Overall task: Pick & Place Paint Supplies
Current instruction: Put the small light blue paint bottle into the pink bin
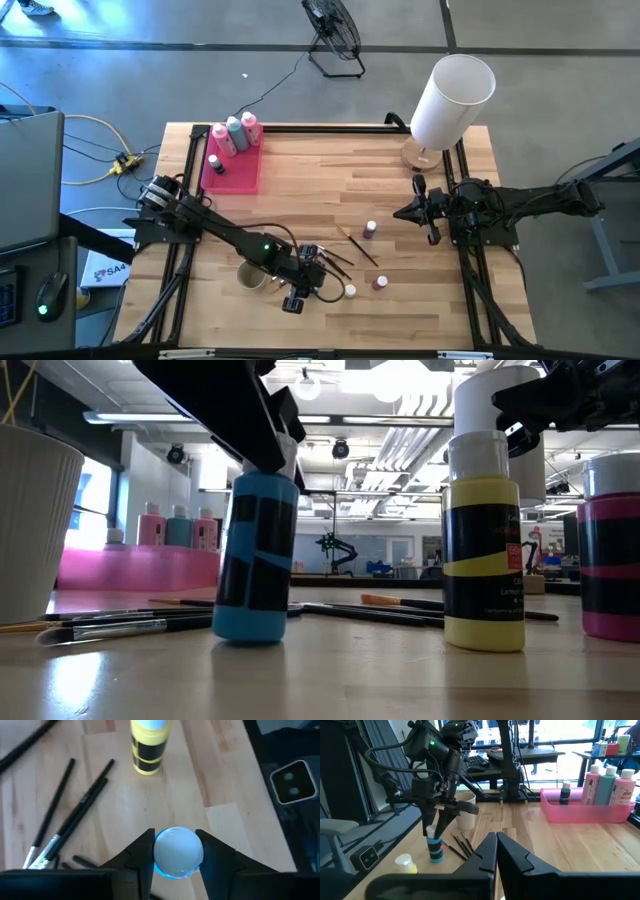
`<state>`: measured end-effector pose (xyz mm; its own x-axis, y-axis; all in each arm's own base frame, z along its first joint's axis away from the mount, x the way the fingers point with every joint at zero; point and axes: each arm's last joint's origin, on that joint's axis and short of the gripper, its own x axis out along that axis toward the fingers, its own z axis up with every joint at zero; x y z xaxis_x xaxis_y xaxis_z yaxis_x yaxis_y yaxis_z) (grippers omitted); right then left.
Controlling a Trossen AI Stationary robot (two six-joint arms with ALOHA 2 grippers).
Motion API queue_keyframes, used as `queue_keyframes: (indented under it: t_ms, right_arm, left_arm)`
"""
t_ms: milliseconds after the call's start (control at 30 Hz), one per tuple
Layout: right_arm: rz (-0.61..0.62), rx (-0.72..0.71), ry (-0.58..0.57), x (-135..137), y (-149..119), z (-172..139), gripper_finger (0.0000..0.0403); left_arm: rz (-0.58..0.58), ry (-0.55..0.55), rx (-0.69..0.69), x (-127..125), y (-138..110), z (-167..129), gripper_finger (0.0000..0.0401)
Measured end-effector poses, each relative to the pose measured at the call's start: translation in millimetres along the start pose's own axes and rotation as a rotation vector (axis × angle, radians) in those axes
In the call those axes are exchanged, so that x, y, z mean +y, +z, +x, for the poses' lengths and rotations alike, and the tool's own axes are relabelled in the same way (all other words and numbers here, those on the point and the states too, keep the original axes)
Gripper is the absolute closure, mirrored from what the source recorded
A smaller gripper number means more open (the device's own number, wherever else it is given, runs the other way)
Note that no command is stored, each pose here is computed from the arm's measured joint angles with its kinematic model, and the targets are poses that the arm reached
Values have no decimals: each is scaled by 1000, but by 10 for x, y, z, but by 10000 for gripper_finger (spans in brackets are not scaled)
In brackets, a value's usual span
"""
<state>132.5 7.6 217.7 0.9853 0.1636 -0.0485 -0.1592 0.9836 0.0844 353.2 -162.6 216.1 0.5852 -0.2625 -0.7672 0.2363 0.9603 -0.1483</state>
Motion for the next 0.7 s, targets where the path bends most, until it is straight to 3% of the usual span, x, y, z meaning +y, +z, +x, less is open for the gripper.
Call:
queue_keyframes:
  t_ms: [300,700]
  right_arm:
    - [-3,0,1,0,0,0,400]
    - [-3,-2,26,8,5,0,400]
  left_arm:
    - [-22,10,-2,128,37,-54,275]
    - [14,113,-7,374,102,-644,275]
